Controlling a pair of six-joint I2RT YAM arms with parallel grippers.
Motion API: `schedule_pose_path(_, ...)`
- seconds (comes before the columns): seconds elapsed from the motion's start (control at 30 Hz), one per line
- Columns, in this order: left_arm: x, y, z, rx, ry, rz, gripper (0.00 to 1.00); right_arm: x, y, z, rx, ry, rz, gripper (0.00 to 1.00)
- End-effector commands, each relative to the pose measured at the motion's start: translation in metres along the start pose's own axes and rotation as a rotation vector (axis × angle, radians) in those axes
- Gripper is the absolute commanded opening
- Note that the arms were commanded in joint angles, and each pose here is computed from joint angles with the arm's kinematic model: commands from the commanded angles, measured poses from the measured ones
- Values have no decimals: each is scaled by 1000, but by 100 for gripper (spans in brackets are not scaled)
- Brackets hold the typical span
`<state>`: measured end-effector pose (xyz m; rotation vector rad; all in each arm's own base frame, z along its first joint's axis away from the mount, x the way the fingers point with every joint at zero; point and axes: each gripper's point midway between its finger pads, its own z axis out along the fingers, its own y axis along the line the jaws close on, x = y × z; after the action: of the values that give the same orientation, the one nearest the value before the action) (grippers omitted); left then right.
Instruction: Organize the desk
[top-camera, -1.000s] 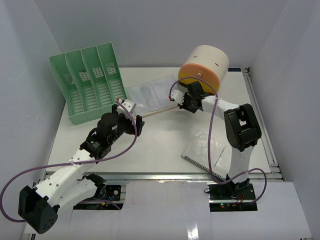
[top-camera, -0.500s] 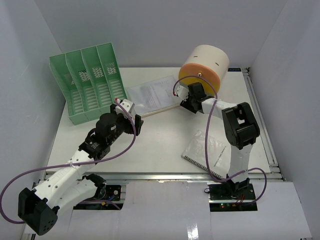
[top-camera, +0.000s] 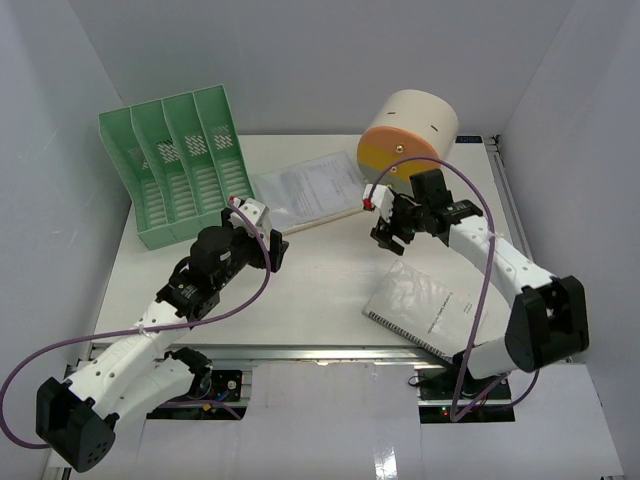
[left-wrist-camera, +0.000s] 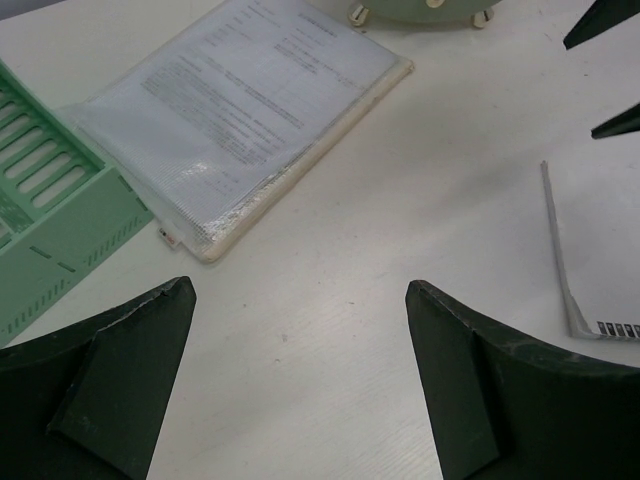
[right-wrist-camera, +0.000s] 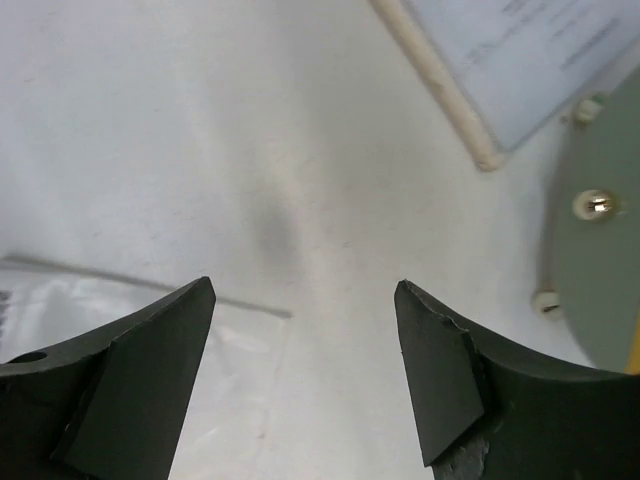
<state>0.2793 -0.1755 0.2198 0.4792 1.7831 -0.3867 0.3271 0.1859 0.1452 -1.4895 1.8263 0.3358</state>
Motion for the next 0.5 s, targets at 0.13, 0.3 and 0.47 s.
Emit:
schedule_pose_path(0.13,4,-49,-2,255,46,-126,98,31,85,-46,-228,8,89,82)
schedule_pose_path(0.3,11,-79,-9,391,97,-294,98,69,96,-45,-146,134,111,85)
schedule_pose_path(0.47,26,-96,-18,450,116,-549,98,63,114,-44,-129,134,57,85)
